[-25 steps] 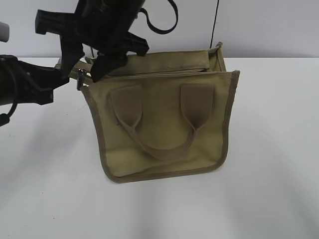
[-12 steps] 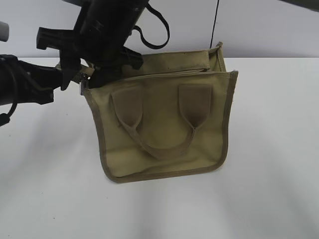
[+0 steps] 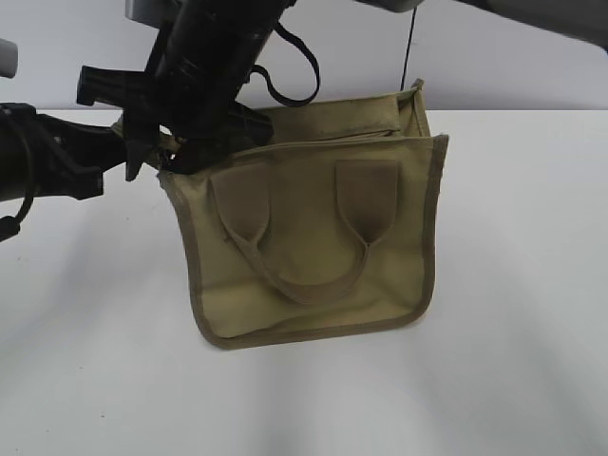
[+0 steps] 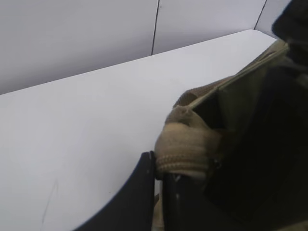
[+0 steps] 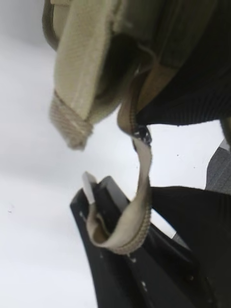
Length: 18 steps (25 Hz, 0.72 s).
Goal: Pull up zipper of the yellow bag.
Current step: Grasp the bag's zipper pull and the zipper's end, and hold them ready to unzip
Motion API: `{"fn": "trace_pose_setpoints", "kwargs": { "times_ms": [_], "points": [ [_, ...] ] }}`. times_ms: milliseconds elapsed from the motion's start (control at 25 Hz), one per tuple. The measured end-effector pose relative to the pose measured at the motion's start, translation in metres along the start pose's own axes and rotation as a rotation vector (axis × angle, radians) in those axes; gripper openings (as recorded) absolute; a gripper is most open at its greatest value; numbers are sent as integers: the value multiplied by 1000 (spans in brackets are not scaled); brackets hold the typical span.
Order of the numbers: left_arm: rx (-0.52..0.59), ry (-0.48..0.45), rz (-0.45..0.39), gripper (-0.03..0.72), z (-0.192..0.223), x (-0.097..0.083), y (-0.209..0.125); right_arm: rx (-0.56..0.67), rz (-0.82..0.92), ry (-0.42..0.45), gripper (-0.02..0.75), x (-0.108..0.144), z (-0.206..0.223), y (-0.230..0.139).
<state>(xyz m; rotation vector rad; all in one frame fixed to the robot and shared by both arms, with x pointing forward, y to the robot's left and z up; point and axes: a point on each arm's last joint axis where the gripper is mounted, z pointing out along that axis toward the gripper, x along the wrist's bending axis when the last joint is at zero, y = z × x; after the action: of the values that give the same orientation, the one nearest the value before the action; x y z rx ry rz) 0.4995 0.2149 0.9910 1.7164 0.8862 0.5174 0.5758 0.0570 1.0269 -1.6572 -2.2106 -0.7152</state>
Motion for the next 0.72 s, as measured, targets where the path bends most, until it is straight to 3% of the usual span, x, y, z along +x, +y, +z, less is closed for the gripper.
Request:
{"fn": "trace_pose_setpoints", "kwargs": {
  "times_ms": [320, 480, 720],
  "points": [
    [-1, -11, -1, 2, 0, -1, 0, -19, 60, -13, 197, -4, 9, 3],
    [-3, -14, -2, 2, 0, -1, 0, -25, 51, -33, 52, -7, 10, 4],
    [-2, -16, -3, 2, 0, -1, 0, 11, 2, -52, 27, -7, 8, 0]
  ]
}}
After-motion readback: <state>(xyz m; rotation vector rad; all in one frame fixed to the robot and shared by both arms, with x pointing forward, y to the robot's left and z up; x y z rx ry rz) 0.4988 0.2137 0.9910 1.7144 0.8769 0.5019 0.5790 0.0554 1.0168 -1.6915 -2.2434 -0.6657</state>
